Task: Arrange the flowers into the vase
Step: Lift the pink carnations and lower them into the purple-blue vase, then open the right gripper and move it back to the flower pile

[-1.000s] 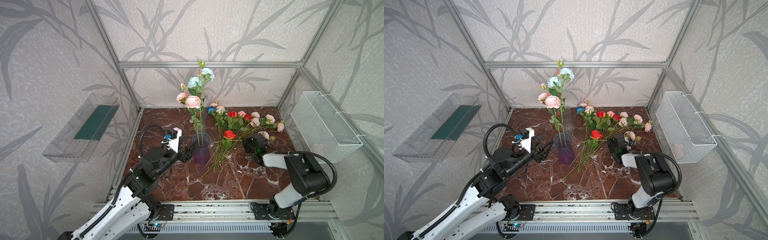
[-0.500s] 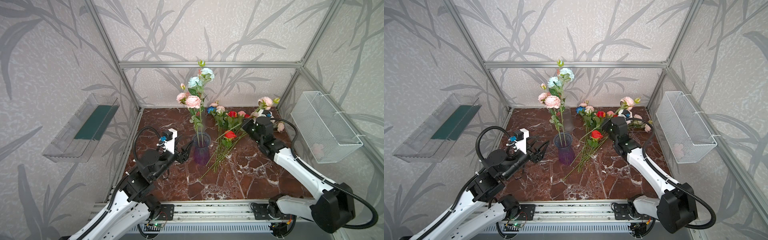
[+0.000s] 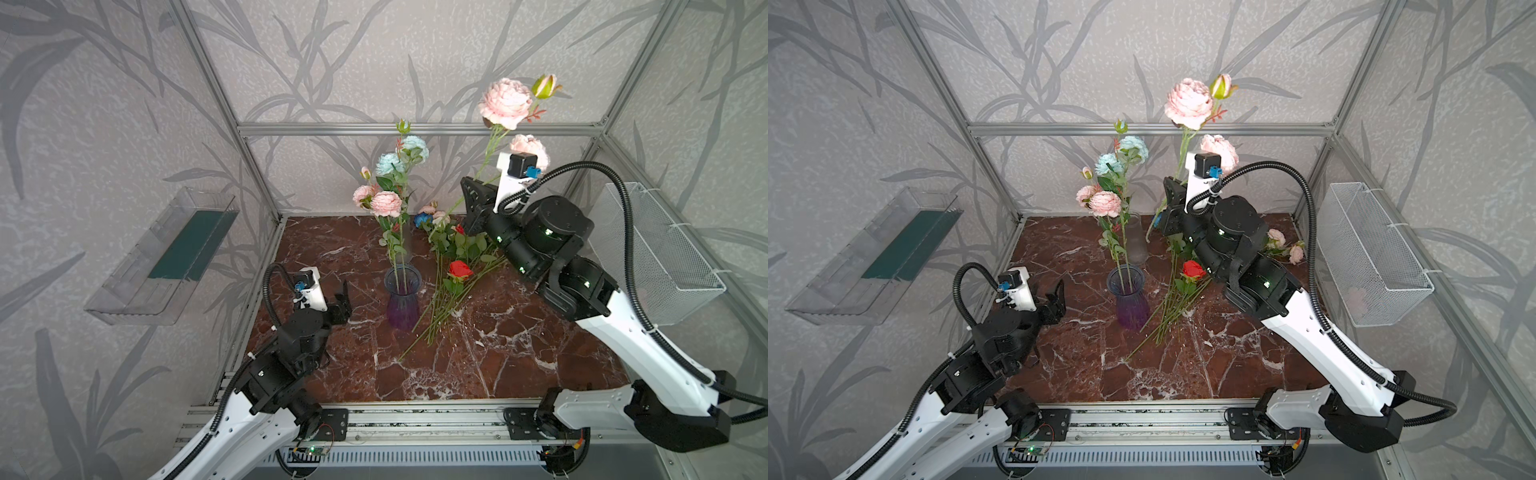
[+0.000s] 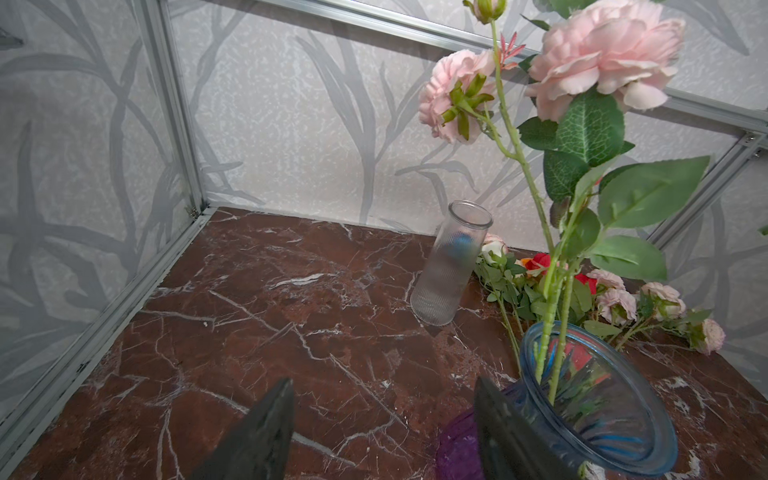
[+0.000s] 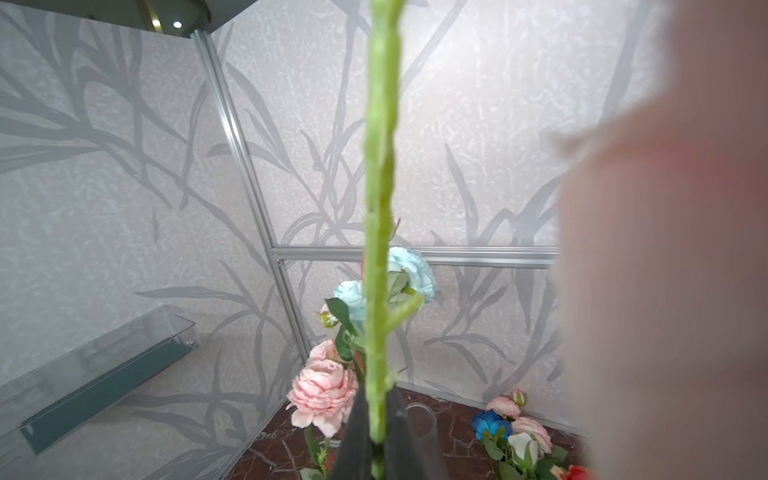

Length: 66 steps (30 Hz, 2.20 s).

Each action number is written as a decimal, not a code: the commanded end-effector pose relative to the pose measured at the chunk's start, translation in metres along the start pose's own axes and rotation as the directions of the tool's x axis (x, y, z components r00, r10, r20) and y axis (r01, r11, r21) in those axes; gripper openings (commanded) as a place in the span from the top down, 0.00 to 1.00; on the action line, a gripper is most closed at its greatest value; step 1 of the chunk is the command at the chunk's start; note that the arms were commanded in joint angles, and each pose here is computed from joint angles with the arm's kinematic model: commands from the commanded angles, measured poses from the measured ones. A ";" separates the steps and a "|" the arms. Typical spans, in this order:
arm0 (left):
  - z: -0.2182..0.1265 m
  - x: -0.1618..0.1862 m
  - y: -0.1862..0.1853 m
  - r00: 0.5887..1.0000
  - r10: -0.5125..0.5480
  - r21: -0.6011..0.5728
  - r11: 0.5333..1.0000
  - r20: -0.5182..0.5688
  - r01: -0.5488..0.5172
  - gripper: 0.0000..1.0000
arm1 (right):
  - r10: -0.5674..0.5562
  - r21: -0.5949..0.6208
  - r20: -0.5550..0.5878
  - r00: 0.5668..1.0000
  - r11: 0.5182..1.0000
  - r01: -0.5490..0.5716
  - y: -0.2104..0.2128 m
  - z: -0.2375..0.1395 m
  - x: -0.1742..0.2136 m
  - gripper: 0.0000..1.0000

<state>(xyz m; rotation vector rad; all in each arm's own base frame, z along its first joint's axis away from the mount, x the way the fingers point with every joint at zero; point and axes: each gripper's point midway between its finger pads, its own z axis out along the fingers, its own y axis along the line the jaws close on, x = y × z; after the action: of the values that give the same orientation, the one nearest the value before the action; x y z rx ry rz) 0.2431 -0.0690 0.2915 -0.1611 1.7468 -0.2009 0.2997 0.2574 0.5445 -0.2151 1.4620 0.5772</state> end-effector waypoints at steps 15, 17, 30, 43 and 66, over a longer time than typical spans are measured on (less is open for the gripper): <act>-0.001 0.015 0.012 0.999 -0.038 -0.040 0.999 -0.020 0.037 0.31 | 0.049 -0.004 -0.459 0.887 0.998 -0.057 0.015 0.039 0.188 0.72; -0.001 0.015 0.012 0.999 -0.035 -0.039 0.999 -0.023 0.034 0.30 | 0.037 0.009 -0.511 0.859 0.999 -0.037 0.012 0.036 0.200 0.54; 0.006 0.013 0.001 0.999 -0.014 -0.009 1.000 -0.033 0.014 0.29 | -0.024 0.075 -0.531 0.847 0.994 0.075 -0.022 -0.001 0.160 0.37; 0.008 0.005 -0.002 0.999 -0.033 0.002 0.999 0.006 0.033 0.29 | 0.494 0.497 -0.346 0.798 0.818 -0.291 -0.208 -0.062 0.177 0.49; 0.010 0.008 0.004 0.999 -0.038 -0.006 0.999 0.034 0.038 0.28 | 0.876 0.881 -0.199 0.439 0.356 -0.311 -0.398 -0.003 0.413 0.56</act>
<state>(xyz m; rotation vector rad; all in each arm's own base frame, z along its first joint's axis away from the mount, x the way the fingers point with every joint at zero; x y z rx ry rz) 0.2495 -0.0698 0.2776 -0.1872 1.7285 -0.2223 0.4854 0.0150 0.0715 1.0014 2.4090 0.4431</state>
